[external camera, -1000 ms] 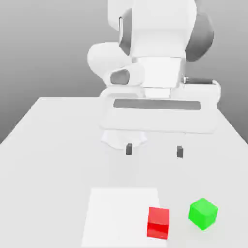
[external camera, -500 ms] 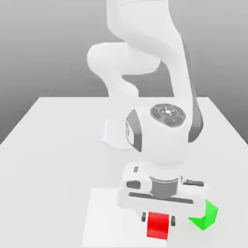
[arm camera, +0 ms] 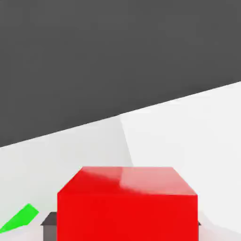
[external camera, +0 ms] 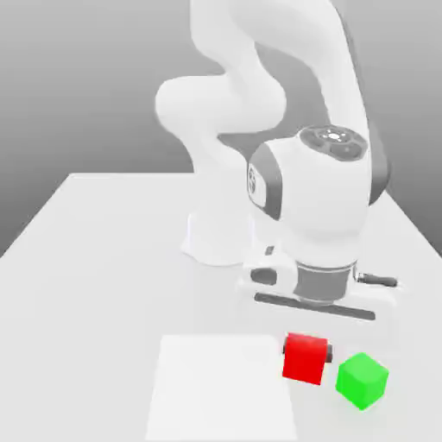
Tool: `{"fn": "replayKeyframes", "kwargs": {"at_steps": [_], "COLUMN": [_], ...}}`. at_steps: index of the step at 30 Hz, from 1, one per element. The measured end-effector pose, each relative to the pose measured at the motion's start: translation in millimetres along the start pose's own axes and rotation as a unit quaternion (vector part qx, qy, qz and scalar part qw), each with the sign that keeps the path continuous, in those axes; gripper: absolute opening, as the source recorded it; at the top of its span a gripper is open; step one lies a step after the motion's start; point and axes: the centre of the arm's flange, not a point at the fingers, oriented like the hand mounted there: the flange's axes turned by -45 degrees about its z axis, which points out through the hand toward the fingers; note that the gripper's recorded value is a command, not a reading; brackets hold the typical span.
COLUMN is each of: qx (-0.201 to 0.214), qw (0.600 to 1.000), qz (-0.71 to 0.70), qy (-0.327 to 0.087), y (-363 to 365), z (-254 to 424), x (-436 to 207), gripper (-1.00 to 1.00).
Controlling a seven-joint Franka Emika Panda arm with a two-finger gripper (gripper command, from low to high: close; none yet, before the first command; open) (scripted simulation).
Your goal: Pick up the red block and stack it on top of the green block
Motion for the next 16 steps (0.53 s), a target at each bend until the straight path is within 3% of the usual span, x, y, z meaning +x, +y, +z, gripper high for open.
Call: {"fn": "replayKeyframes", "kwargs": {"at_steps": [7, 12, 13, 16], "qx": [0.002, 0.002, 0.002, 0.002], "qw": [0.996, 0.995, 0.995, 0.995], "qz": [0.087, 0.104, 0.105, 0.105], "qy": [-0.001, -0.001, -0.001, -0.001], "y": [-52, -55, -55, -55], "z": [-18, 32, 41, 41], "x": [-47, -50, -50, -50], "gripper": [-1.00, -1.00, 1.00, 1.00]}}
